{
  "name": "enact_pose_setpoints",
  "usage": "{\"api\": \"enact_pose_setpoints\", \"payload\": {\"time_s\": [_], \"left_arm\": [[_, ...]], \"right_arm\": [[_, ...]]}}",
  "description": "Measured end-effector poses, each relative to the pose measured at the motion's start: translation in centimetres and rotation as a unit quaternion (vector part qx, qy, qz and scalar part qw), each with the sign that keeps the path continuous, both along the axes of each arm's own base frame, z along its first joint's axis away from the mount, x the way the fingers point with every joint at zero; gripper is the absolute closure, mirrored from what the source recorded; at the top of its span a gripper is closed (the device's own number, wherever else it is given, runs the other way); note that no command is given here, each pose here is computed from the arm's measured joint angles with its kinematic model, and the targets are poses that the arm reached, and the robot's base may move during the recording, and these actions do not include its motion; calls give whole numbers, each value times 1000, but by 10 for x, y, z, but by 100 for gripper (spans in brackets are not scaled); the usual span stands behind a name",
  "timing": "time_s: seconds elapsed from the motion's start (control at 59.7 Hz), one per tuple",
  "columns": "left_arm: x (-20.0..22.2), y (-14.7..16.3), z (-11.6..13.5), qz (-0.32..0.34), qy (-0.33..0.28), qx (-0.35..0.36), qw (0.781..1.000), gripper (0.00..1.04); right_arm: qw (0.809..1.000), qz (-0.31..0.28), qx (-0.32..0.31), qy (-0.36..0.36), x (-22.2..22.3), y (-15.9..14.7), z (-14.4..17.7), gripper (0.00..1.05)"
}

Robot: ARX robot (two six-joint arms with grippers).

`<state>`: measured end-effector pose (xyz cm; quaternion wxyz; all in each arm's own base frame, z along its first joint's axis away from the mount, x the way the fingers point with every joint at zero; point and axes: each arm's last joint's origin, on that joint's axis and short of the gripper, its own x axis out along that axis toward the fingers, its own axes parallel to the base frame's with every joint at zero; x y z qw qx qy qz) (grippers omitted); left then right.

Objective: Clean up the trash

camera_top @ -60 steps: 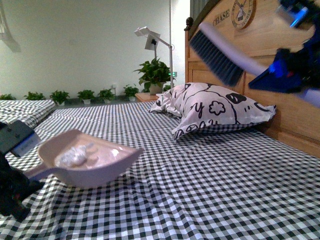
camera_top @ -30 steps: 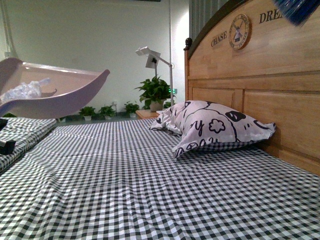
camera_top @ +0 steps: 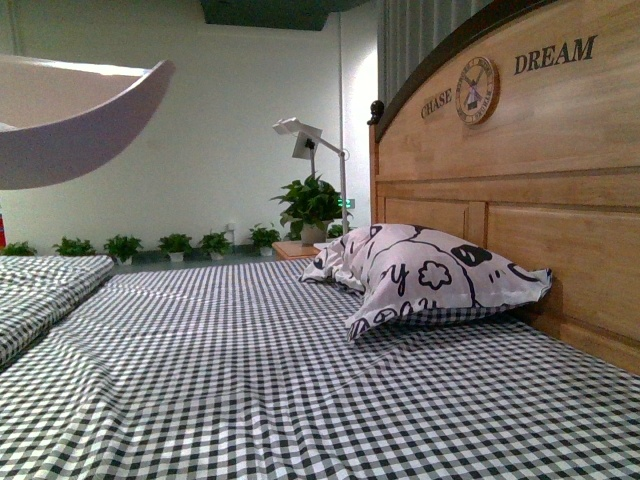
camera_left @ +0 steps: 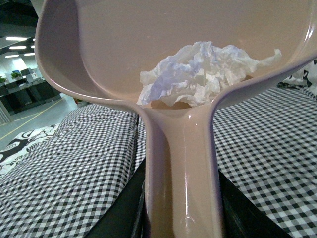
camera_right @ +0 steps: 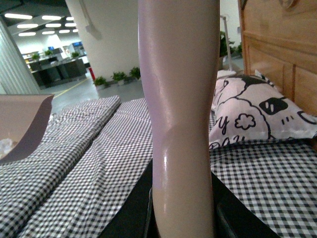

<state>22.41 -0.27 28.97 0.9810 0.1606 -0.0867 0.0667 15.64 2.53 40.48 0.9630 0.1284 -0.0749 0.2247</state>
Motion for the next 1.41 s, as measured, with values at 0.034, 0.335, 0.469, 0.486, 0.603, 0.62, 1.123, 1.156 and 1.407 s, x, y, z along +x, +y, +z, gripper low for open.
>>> {"api": "enact_pose_setpoints", "payload": {"time_s": [0.034, 0.335, 0.469, 0.486, 0.603, 0.62, 1.123, 1.156, 1.407], "left_arm": [[-5, -1, 0, 0, -3, -6, 1000, 78], [-45, -11, -8, 6, -29, -38, 999, 78], [-55, -14, -10, 11, -37, -49, 998, 78], [-56, -14, -11, 10, -38, -51, 998, 78], [-58, -16, -11, 4, -40, -53, 998, 78], [-58, -16, -11, 4, -40, -53, 998, 78], [-58, -16, -11, 4, -41, -55, 998, 78], [-58, -16, -11, 4, -41, -55, 998, 78], [-58, -16, -11, 4, -41, -55, 998, 78]], "right_arm": [[1000, -8, 2, -4, -5, 1, 1, 86], [998, -52, -3, -30, -40, 0, 5, 85], [997, -60, -11, -38, -50, -1, 6, 86], [997, -62, -12, -39, -52, -1, 6, 86], [996, -74, -16, -36, -57, -1, 5, 85], [996, -79, -17, -35, -57, -1, 4, 85], [995, -88, -24, -30, -57, -1, 1, 86], [995, -88, -23, -30, -57, -1, 1, 86], [995, -87, -24, -31, -57, -1, 1, 86]]}}
